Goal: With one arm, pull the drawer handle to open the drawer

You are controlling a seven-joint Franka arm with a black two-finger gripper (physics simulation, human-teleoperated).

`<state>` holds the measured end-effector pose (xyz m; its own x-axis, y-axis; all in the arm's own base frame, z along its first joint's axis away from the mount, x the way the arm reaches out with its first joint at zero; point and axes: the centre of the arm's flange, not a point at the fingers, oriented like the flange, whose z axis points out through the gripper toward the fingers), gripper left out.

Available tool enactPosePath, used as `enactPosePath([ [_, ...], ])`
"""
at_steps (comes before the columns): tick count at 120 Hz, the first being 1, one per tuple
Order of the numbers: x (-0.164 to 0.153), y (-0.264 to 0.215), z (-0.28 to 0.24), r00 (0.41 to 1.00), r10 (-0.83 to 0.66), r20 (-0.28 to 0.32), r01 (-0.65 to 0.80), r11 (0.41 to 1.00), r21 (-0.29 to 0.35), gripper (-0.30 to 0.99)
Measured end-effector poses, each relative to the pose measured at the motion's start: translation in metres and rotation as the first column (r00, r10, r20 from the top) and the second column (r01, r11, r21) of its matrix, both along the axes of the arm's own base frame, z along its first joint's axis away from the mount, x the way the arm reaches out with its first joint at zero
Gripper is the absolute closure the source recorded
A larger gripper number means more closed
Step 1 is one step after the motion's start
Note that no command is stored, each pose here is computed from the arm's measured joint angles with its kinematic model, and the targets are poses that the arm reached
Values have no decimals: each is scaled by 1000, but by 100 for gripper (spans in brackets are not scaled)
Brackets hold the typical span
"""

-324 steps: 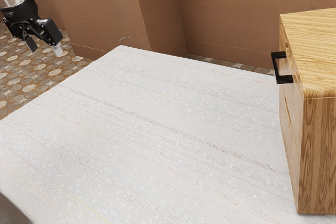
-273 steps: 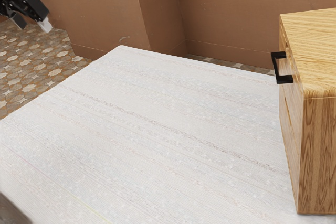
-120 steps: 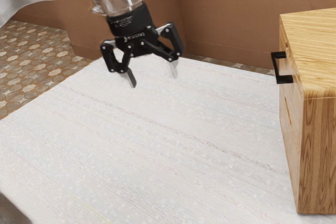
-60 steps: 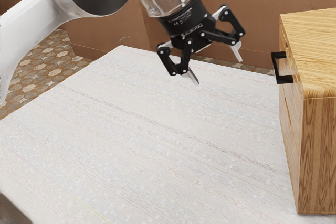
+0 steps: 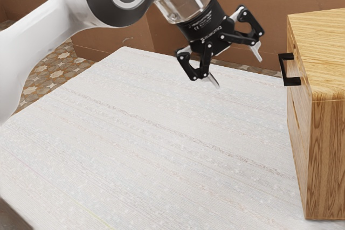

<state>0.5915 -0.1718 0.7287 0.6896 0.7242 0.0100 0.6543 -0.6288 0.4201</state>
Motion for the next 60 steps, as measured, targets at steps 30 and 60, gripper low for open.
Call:
enactPosePath([
  [30, 6, 1, -13, 1000, 4, -4, -4, 1000, 4, 2],
  [60, 16, -19, -23, 999, -40, 6, 40, 999, 10, 2],
])
